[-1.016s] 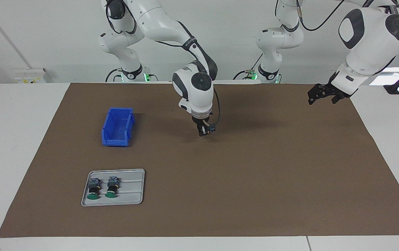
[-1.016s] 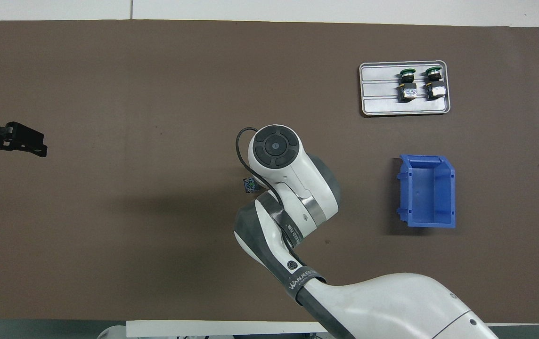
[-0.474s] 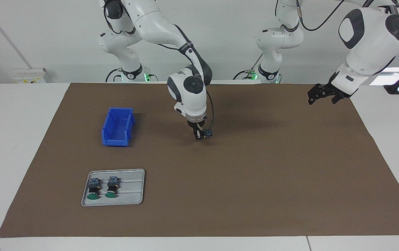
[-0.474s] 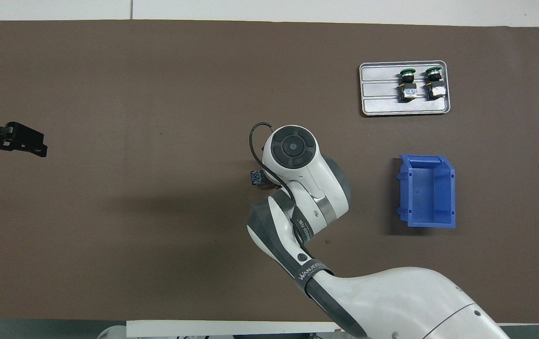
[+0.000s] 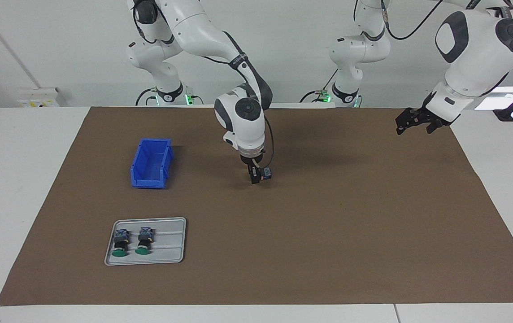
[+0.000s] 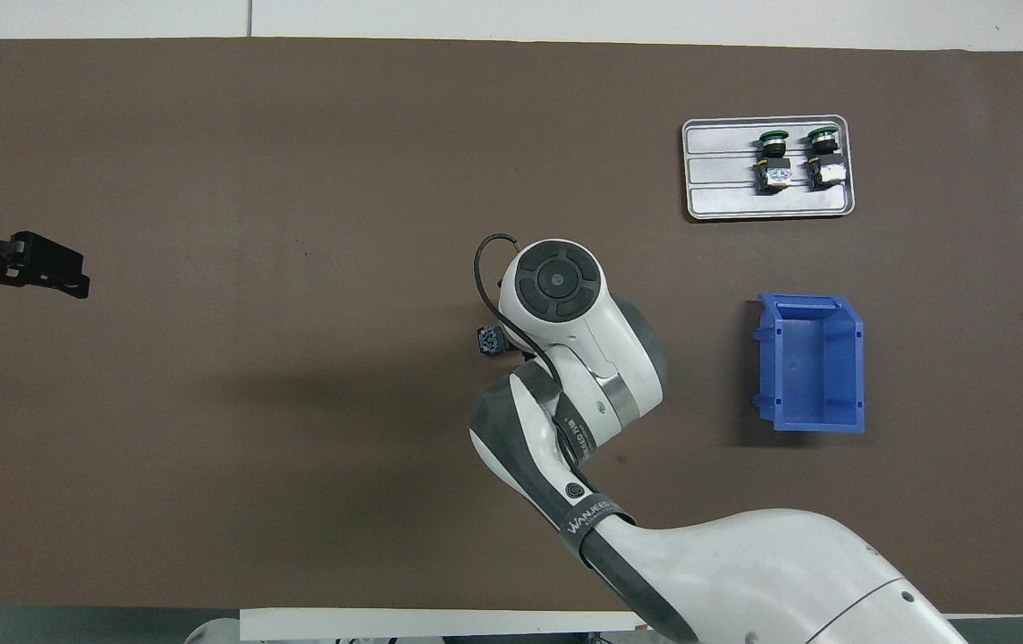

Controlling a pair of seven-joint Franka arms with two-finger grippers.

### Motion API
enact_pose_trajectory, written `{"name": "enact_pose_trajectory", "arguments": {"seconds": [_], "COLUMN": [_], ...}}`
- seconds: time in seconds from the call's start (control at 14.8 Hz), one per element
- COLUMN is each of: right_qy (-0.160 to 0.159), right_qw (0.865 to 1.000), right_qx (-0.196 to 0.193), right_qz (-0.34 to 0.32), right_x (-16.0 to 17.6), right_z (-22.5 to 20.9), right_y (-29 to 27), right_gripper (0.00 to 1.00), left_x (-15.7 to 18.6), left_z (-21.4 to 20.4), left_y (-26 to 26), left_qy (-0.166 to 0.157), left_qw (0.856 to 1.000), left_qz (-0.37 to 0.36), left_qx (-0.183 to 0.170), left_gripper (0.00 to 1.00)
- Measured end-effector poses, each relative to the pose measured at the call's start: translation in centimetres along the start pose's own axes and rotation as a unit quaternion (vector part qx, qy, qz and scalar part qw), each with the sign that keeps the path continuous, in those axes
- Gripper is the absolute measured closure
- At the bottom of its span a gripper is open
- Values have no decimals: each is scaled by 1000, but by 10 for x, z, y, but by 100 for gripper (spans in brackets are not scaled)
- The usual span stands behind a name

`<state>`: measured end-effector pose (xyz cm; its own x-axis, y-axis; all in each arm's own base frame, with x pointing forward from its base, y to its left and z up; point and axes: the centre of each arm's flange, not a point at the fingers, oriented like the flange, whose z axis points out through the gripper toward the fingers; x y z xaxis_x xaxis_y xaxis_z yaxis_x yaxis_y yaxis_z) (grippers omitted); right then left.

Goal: Place and press button with both arms
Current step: 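Carry the button part to the table center and lower it, then open the right gripper and withdraw while the left gripper reaches in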

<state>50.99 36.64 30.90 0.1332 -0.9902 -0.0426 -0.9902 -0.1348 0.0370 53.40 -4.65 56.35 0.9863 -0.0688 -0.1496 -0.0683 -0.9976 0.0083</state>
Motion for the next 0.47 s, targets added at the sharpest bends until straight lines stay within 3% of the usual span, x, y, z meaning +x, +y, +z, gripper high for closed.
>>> {"name": "enact_pose_trajectory", "arguments": {"seconds": [0.2,0.47], "right_qy": [5,-2], "right_qw": [998,985], "right_qx": [-15,-21], "right_qz": [-63,-170], "right_x": [14,76], "right_z": [-7,-48], "right_y": [-5,-40], "right_gripper": [15,15], "left_x": [0,0], "left_z": [0,1], "left_y": [3,7], "left_qy": [0,-1], "left_qw": [1000,1000], "left_qz": [3,0], "left_qx": [0,1], "left_gripper": [0,0]}}
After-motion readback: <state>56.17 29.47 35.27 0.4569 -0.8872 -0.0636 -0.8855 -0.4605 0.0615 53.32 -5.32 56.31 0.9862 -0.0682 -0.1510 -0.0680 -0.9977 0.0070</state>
